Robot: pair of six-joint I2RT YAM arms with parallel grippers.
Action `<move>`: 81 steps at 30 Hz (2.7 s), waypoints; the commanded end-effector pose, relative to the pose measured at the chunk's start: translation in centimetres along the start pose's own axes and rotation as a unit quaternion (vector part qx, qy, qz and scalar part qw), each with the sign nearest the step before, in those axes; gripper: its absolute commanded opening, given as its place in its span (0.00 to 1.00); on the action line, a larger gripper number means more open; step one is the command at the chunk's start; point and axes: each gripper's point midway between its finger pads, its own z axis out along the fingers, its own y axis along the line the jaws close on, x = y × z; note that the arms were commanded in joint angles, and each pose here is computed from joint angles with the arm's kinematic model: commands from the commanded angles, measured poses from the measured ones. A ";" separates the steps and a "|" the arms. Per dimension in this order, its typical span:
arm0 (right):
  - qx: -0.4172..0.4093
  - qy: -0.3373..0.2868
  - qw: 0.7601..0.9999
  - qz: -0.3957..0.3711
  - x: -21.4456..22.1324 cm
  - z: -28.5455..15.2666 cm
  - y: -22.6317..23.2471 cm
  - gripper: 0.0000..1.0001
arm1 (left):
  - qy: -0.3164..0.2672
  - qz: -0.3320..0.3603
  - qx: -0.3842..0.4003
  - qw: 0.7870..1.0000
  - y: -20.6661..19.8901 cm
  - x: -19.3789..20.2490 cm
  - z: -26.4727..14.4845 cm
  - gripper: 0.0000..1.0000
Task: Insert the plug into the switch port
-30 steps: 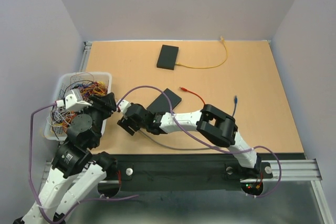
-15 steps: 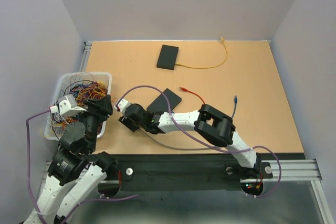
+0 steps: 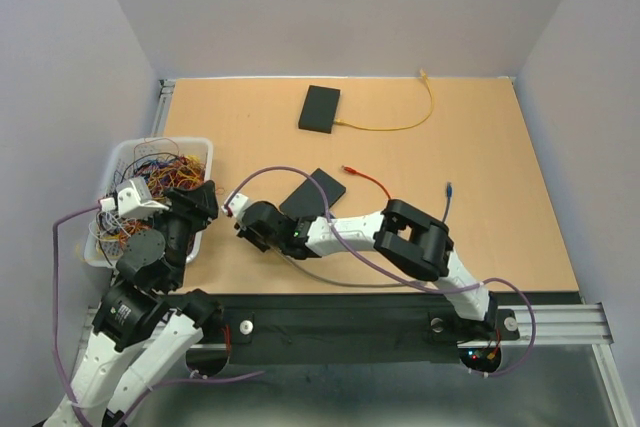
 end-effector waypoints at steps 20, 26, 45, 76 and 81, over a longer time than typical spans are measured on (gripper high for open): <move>0.157 -0.109 0.977 0.094 0.7 -20.5 -14.8 0.00 | 0.063 0.033 0.062 0.996 -4.4 4.6 4.3 0.72; 0.219 -0.102 0.959 0.148 3.5 -22.3 -20.1 0.00 | 0.084 0.075 0.086 0.990 -7.1 8.0 9.2 0.77; 0.158 -0.022 0.968 0.191 6.9 -17.1 -20.0 0.00 | 0.170 0.110 0.254 0.946 -7.3 20.6 22.5 0.79; 0.147 0.008 0.967 0.210 9.4 -13.7 -19.5 0.01 | 0.202 0.063 0.322 0.923 -5.4 26.7 21.9 0.66; 0.139 0.003 0.967 0.215 9.5 -13.4 -19.2 0.00 | 0.210 0.065 0.326 0.920 -5.4 27.1 21.9 0.66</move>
